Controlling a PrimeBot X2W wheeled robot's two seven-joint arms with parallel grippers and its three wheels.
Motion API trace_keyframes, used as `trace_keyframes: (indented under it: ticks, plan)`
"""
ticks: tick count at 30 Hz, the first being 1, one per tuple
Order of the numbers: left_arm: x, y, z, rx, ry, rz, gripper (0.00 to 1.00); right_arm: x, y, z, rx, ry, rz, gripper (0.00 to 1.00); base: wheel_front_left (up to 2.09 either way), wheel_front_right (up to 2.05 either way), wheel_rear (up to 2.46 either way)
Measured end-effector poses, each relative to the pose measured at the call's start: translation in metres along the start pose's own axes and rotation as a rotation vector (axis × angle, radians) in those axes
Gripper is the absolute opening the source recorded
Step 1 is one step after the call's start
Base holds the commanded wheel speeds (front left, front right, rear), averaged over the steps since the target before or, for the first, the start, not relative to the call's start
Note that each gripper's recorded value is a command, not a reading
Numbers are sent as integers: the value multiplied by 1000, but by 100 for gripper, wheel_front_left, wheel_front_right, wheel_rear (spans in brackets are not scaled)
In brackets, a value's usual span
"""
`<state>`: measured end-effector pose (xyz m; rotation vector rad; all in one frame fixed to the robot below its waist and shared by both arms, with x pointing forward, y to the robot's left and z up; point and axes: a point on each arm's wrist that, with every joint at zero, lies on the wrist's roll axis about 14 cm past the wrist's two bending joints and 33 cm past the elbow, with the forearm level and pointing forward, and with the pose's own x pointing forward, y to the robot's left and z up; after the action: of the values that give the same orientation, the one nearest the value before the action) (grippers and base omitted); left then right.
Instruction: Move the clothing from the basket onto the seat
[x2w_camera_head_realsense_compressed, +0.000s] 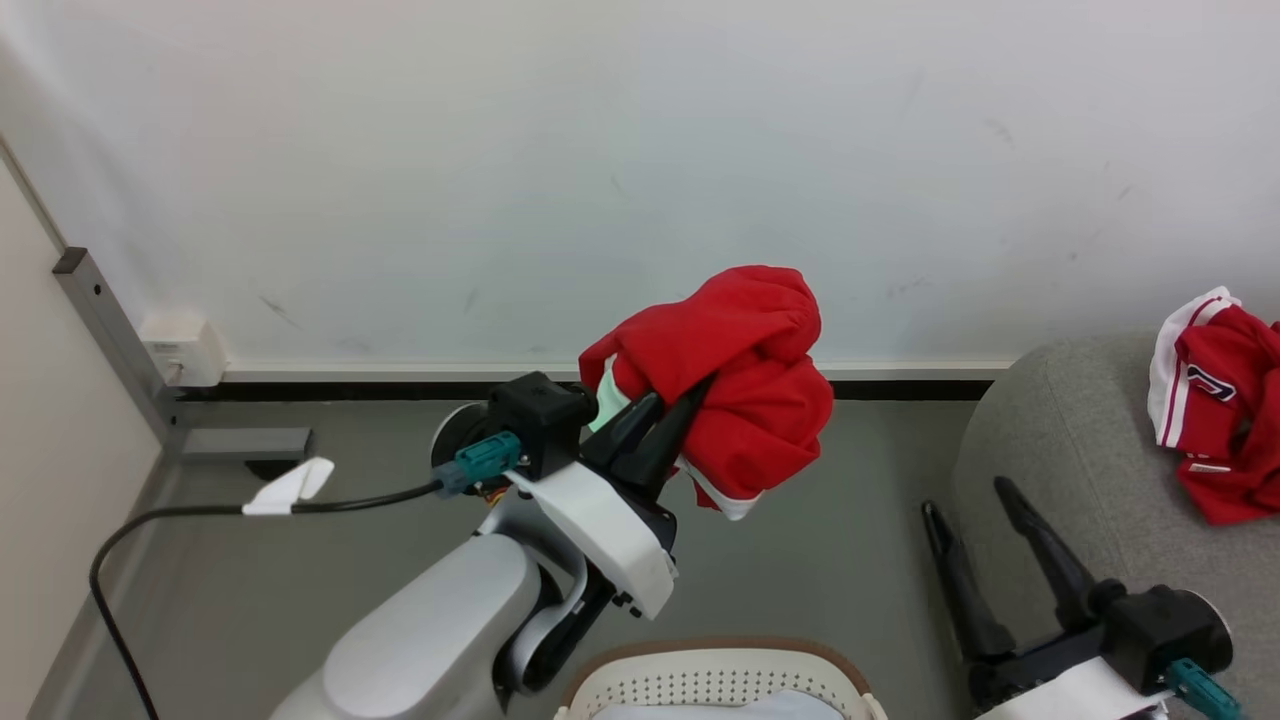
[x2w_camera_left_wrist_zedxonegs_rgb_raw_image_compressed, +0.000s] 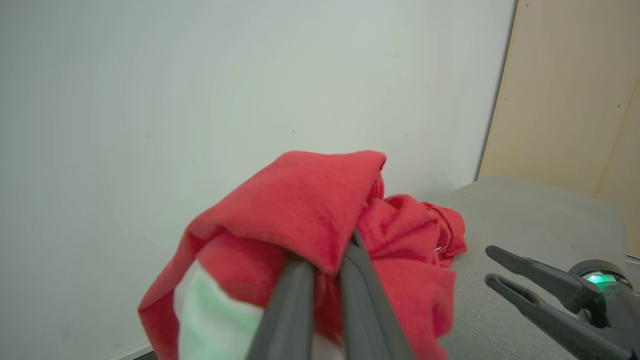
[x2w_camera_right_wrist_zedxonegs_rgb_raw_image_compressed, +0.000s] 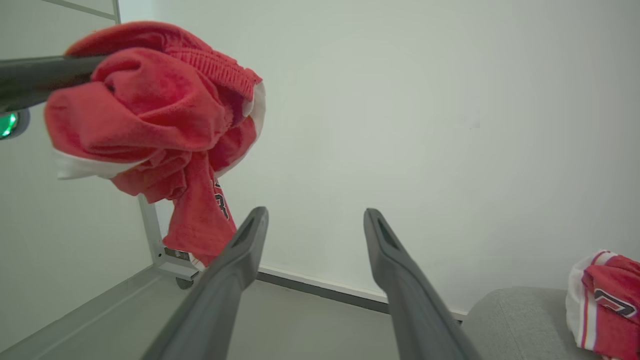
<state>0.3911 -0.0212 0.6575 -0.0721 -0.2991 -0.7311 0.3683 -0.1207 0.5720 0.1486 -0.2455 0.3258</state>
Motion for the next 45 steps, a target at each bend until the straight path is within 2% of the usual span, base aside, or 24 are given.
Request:
trace_keyframes:
  ticks: [12, 18, 31, 37, 38, 39, 40, 41, 45]
  plan:
    - [-4, -14, -9, -23, 32, -33, 0, 25, 71, -32, 11, 108, 245, 100, 0, 0, 0]
    - [-10, -19, -12, -28, 48, -42, 0, 42, 97, -39, 2, 133, 331, 100, 0, 0, 0]
    - [-26, -27, -12, -44, 67, -41, 0, 62, 125, -70, -76, 254, 441, 100, 0, 0, 0]
    - [-30, -29, -10, -48, 67, -39, 0, 67, 135, -71, -59, 262, 461, 100, 0, 0, 0]
    - [-30, -29, -10, -50, 67, -39, 0, 67, 136, -71, -53, 264, 461, 90, 0, 0, 0]
    - [-30, -29, -10, -50, 68, -39, 0, 67, 136, -71, -50, 265, 459, 51, 0, 0, 0]
    - [-31, -30, -11, -52, 69, -40, 0, 67, 136, -71, -46, 265, 458, 17, 0, 0, 0]
    - [-31, -30, -11, -53, 70, -41, 0, 67, 136, -71, -44, 265, 458, 0, 0, 0, 0]
    - [-31, -29, -13, -53, 75, -39, 0, 67, 137, -69, -33, 257, 460, 0, 0, 0, 0]
